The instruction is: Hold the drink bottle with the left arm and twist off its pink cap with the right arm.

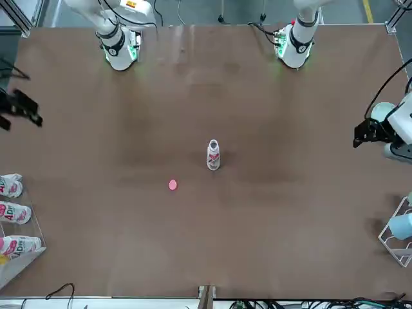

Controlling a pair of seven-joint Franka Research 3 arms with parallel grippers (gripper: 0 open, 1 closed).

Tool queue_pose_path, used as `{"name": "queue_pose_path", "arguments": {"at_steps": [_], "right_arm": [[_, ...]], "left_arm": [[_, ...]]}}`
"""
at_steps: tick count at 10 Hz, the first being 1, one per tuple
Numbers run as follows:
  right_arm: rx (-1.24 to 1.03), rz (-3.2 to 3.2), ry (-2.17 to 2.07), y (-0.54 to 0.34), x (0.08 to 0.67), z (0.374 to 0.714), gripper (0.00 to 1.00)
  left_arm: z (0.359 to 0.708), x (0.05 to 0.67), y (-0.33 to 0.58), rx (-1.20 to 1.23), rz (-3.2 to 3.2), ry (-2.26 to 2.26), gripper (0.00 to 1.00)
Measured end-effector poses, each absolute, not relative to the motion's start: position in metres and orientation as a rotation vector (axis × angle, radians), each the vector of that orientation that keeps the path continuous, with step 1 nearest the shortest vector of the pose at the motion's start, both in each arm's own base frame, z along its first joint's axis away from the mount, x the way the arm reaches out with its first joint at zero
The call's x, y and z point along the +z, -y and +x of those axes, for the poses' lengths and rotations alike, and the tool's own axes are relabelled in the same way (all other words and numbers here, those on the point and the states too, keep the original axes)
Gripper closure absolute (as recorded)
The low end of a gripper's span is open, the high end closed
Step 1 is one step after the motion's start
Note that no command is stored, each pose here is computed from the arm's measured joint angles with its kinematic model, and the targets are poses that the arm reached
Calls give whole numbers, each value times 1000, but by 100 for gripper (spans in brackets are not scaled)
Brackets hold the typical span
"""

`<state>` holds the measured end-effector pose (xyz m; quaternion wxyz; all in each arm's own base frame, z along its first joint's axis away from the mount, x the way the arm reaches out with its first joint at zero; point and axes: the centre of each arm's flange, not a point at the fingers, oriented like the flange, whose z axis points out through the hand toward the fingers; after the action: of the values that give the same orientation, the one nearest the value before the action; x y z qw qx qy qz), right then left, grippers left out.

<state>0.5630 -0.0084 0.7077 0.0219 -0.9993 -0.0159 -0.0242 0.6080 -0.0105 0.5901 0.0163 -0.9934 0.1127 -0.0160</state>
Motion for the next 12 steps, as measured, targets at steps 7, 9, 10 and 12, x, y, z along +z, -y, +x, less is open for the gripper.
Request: {"name": "queue_pose_path", "arguments": {"at_steps": [7,9,10,12], "right_arm": [[57,-3080,-149,34,719,510,0],[63,-3081,-151,34,704,516,0],[66,-3084,-147,33,697,519,0],[79,-3128,-120,23,688,522,0]], "left_arm": [[604,618,25,-68,-3067,-348,0],[603,617,27,-44,-3093,-289,0],[603,619,21,-42,-3106,-239,0],[602,622,18,-45,-3109,-198,0]]}}
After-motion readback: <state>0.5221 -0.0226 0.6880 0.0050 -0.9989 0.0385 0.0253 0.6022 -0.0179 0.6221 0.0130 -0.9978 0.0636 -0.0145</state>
